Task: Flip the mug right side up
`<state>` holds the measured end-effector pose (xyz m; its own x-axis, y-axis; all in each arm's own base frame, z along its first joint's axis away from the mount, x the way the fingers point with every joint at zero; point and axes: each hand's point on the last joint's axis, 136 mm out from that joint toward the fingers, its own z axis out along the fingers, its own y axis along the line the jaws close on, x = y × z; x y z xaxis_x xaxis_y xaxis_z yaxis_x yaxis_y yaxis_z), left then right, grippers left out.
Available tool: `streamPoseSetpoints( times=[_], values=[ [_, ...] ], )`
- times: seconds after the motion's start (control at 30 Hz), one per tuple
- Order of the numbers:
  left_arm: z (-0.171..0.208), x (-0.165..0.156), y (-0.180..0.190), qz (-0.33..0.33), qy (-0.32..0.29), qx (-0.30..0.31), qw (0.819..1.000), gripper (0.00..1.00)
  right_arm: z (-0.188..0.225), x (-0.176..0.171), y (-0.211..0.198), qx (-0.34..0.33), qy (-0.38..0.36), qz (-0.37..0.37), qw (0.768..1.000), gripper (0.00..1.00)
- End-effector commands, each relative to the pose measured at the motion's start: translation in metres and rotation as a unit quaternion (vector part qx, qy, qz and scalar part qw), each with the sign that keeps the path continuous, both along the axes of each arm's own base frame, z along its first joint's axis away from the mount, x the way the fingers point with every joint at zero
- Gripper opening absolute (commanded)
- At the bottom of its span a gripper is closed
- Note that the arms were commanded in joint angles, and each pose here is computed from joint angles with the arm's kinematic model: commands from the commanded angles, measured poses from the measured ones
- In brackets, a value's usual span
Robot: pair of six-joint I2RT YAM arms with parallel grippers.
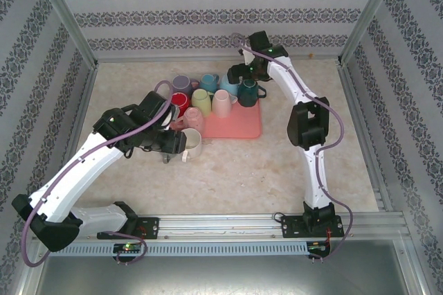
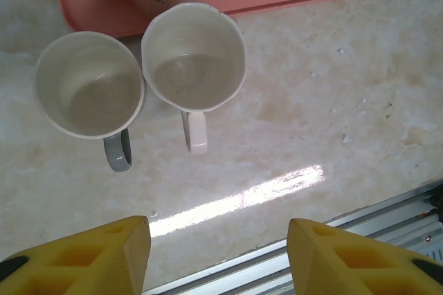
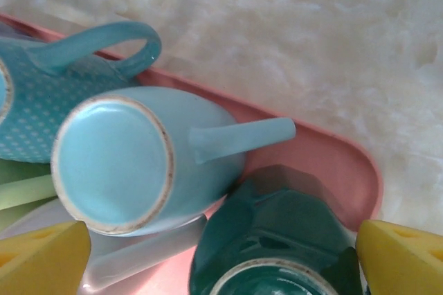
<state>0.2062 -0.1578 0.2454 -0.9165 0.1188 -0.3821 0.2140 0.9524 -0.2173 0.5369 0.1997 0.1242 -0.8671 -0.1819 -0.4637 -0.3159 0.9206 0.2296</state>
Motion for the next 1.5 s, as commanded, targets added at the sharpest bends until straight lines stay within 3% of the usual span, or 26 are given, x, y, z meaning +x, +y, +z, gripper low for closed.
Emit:
streamPoseSetpoints(
  times=[0.0,0.8,0.97,1.2,1.47],
  values=[
    [-0.002,-0.002,0.003,-0.002,0.002,-0.005,1.0,0.55,0.004,-0.014,0.0,0.003,0.012,0.007,1.0,0.98],
    [-0.004,-0.003,-0.003,0.007,0.001,-0.034,0.999,0.55,-0.004,-0.086,-0.001,-0.086,0.041,0.042,0.995,0.96],
    [-0.003,-0.003,-0.002,0.009,-0.005,-0.035,0.999,0.55,0.004,-0.1,0.003,-0.095,0.031,0.056,0.993,0.92],
    [-0.007,-0.008,0.002,0.012,-0.001,-0.031,0.999,0.55,-0.001,-0.088,-0.014,-0.158,0.016,0.043,0.986,0.97],
    [-0.008,-0.01,0.007,0.013,0.001,-0.021,1.0,0.55,-0.018,-0.074,0.004,-0.142,0.035,0.062,0.987,0.97]
  ],
)
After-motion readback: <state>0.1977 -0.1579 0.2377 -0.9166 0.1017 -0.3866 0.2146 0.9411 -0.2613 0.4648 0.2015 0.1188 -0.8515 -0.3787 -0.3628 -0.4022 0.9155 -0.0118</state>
